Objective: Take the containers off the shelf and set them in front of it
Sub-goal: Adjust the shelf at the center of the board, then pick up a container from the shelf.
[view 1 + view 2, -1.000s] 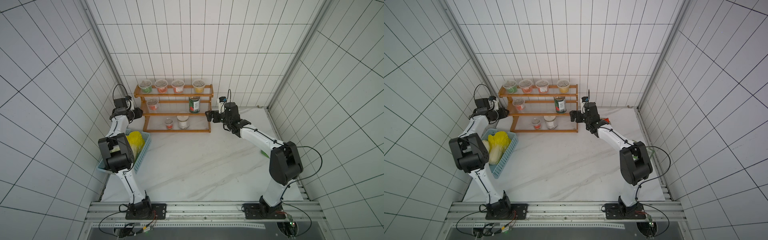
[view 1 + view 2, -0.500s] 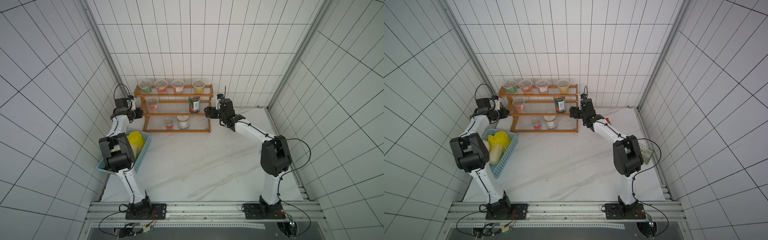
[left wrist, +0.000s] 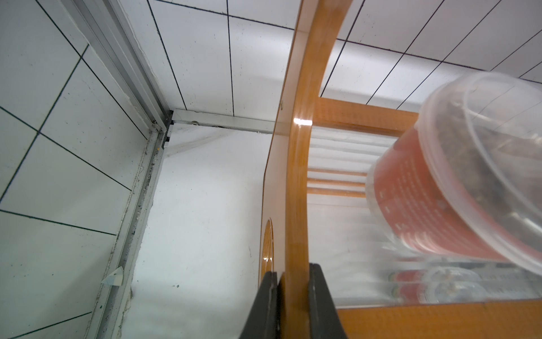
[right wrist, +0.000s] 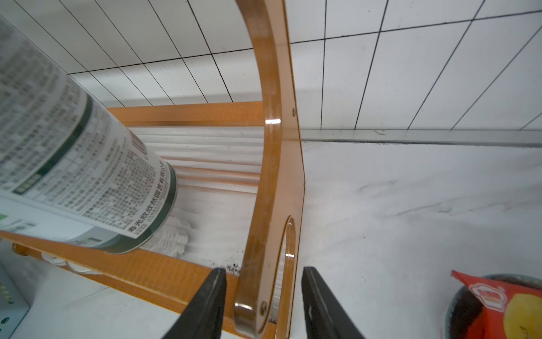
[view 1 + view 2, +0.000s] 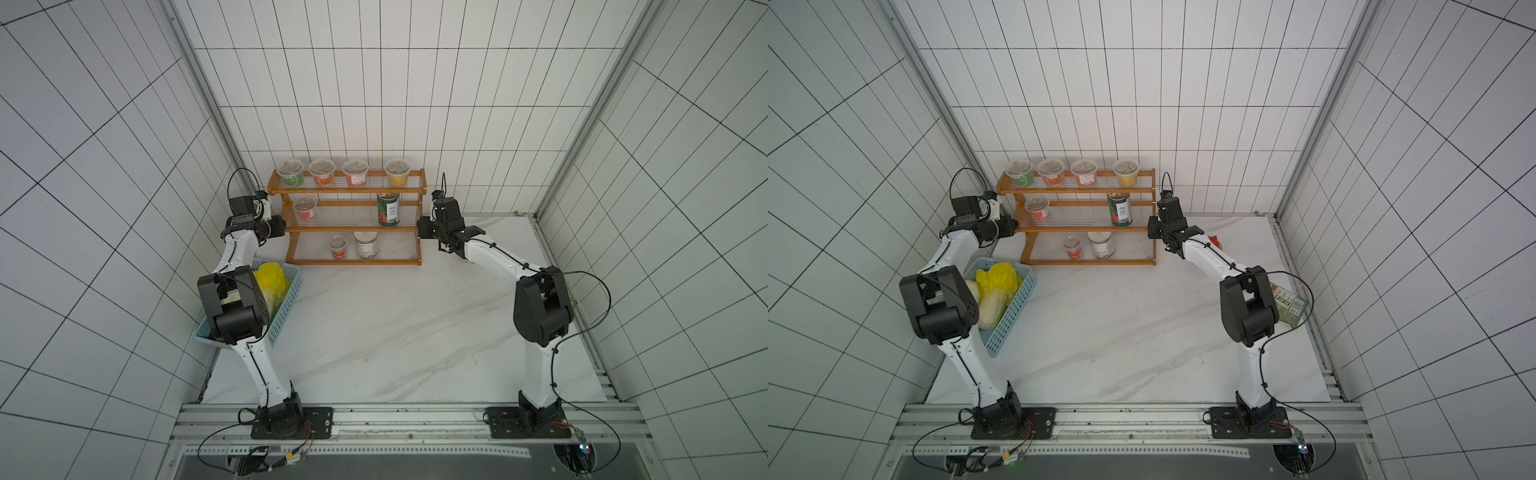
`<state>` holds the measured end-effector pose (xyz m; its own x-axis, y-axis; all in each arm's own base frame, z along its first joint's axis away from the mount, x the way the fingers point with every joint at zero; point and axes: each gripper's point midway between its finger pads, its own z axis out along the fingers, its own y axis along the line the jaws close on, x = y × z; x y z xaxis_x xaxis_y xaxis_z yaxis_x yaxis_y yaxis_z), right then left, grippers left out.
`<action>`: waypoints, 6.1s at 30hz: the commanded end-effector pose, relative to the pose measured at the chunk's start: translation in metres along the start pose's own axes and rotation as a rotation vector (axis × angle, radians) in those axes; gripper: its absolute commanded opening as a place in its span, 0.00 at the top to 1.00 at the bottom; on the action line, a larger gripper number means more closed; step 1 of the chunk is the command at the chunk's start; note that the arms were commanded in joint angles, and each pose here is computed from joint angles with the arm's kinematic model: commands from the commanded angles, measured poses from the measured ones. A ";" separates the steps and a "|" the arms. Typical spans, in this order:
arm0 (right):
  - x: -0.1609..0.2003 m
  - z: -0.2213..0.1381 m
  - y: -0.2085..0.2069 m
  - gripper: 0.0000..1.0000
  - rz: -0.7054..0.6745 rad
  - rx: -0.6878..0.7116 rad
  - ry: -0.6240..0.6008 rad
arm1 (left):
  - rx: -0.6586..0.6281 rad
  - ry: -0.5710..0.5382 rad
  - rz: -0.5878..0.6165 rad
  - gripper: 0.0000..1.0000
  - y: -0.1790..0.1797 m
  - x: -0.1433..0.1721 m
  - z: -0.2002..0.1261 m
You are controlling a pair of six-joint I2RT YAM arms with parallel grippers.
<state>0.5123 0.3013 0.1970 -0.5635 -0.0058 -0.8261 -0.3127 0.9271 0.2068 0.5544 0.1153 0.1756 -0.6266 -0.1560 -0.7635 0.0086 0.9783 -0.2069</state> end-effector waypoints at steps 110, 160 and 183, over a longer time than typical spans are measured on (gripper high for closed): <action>0.055 -0.229 -0.049 0.46 -0.266 -0.069 -0.064 | -0.134 -0.072 0.095 0.29 -0.148 0.081 -0.205; 0.025 -0.270 -0.041 0.18 -0.241 -0.148 -0.144 | 0.223 -0.293 0.324 0.09 -0.236 -0.035 -0.177; 0.024 -0.268 -0.043 0.15 -0.235 -0.144 -0.140 | 0.239 -0.268 0.316 0.12 -0.240 -0.049 -0.152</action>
<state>0.3036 0.1646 0.2994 -0.3691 -0.1664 -0.9144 -0.5451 0.8356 0.0679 0.4596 -0.0892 0.3484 -0.3583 0.0852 -0.9297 0.3537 0.9340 -0.0508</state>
